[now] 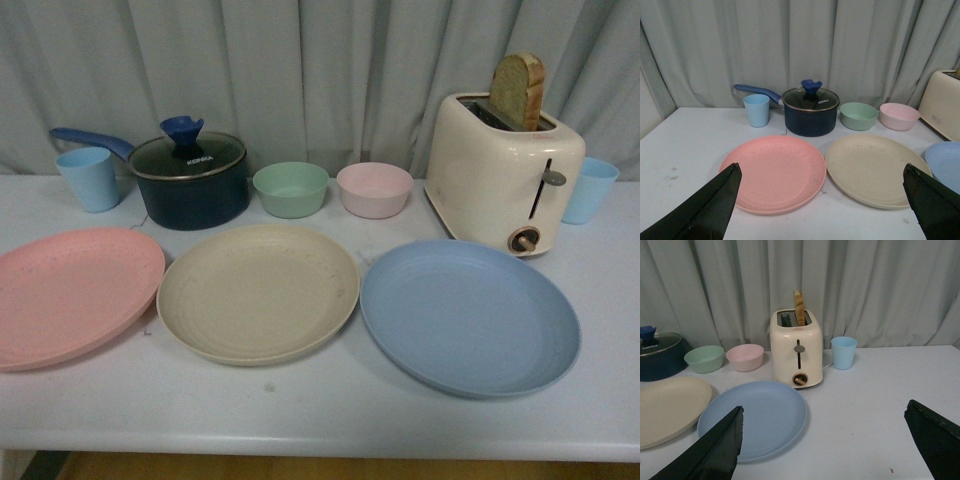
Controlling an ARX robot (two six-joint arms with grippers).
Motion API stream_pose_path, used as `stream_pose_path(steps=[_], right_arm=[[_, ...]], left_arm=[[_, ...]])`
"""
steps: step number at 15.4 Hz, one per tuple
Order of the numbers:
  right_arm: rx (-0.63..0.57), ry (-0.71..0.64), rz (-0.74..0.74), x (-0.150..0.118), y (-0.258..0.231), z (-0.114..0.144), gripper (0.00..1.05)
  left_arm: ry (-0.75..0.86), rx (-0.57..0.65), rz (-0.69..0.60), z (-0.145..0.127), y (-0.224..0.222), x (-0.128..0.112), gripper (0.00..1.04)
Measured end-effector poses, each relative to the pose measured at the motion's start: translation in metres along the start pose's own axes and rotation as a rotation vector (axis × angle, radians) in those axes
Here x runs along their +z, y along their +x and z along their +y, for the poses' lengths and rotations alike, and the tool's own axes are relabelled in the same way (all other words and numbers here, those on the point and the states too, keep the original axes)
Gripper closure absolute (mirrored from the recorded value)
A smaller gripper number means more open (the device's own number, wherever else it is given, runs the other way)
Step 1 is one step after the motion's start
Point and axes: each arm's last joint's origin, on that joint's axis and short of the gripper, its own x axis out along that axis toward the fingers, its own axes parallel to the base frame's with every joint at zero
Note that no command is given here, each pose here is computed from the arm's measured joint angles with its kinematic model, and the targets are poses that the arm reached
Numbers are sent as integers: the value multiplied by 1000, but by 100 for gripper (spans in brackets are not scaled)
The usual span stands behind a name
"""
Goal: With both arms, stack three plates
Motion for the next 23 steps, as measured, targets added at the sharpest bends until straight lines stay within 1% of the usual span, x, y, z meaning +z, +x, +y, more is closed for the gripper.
stream_pose_path(steps=[2, 3, 4, 5, 6, 7, 8, 9, 11, 13, 15, 17, 20, 23], right_arm=[[0, 0, 0, 0, 0, 0, 6], [0, 0, 1, 0, 0, 0, 6], [2, -2, -2, 0, 0, 0, 6], [-1, -2, -2, 0, 0, 0, 6], [0, -2, 1, 0, 0, 0, 6], [0, -2, 0, 0, 0, 0, 6], [0, -2, 0, 0, 0, 0, 6], [0, -2, 0, 0, 0, 0, 6], [0, -2, 0, 0, 0, 0, 6], [0, -2, 0, 0, 0, 0, 6], [0, -2, 0, 0, 0, 0, 6], [0, -2, 0, 0, 0, 0, 6], [0, -2, 0, 0, 0, 0, 6], [0, -2, 0, 0, 0, 0, 6]], left_arm=[[0, 0, 0, 0, 0, 0, 7], [-24, 80, 129, -1, 0, -1, 7], [-38, 325, 249, 9, 12, 8, 7], [-60, 440, 220, 24, 23, 21, 7], [-67, 467, 167, 37, 39, 39, 7], [-59, 422, 143, 47, 63, 53, 7], [-46, 370, 149, 54, 88, 59, 7], [-29, 337, 176, 63, 122, 59, 7], [-6, 271, 336, 86, 183, 34, 7], [-42, 270, 504, 125, 238, -5, 7], [-98, 247, 605, 147, 266, -38, 7], [-130, 210, 638, 152, 281, -58, 7], [-166, 157, 654, 141, 293, -79, 7], [-191, 175, 692, 138, 295, -106, 7]])
